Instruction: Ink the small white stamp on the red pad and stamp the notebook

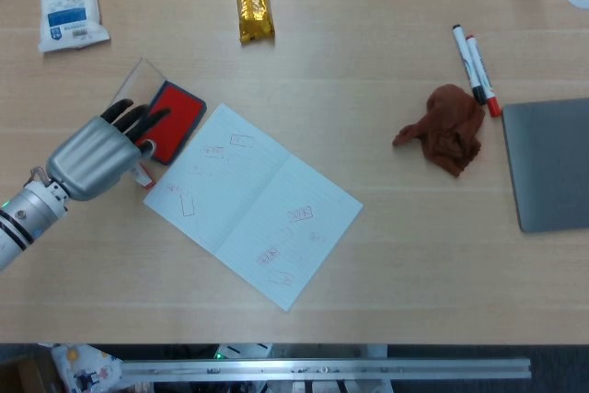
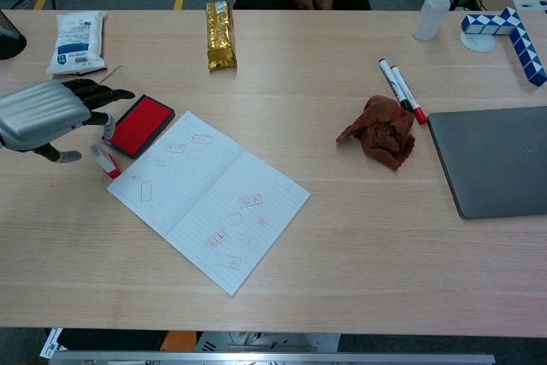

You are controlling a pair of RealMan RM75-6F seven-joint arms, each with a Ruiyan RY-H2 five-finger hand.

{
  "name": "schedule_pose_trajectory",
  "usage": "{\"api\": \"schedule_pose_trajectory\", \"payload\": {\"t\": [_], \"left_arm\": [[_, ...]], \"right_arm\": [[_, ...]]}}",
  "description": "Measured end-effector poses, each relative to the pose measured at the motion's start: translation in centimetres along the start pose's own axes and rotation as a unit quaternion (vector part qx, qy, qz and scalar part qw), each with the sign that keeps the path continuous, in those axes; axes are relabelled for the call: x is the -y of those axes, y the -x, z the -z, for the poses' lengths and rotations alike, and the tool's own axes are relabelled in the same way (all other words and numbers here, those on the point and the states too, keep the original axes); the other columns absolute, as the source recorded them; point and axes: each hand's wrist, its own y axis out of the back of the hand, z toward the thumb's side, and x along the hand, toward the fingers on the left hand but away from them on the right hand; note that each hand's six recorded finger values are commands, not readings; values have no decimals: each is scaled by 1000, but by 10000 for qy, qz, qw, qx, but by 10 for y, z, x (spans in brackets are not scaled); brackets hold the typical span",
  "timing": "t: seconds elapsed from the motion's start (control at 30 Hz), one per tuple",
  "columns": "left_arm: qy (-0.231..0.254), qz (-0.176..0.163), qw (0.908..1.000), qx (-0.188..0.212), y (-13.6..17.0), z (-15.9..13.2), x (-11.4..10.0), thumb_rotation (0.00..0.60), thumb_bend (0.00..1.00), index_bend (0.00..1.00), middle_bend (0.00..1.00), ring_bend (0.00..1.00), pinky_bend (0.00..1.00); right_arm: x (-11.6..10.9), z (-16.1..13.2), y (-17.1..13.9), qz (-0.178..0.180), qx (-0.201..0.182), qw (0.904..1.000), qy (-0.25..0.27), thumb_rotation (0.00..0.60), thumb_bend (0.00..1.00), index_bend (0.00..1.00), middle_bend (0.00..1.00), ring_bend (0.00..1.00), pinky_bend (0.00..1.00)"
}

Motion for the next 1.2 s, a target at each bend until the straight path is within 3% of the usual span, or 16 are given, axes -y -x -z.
{"api": "schedule_pose_trajectory", "payload": {"t": [0.97, 1.2], "left_arm": [[279, 140, 9995, 7, -16, -11, 17, 600, 174, 482, 54, 104, 157], [303, 171, 9994, -16, -18, -10, 17, 600, 222, 493, 58, 104, 157]], "right_arm": [[1, 2, -2, -21, 77, 10000, -4, 600, 179, 374, 409, 345, 409], [2, 4, -3, -29, 97, 9999, 7, 600, 179, 374, 409, 345, 410]]}}
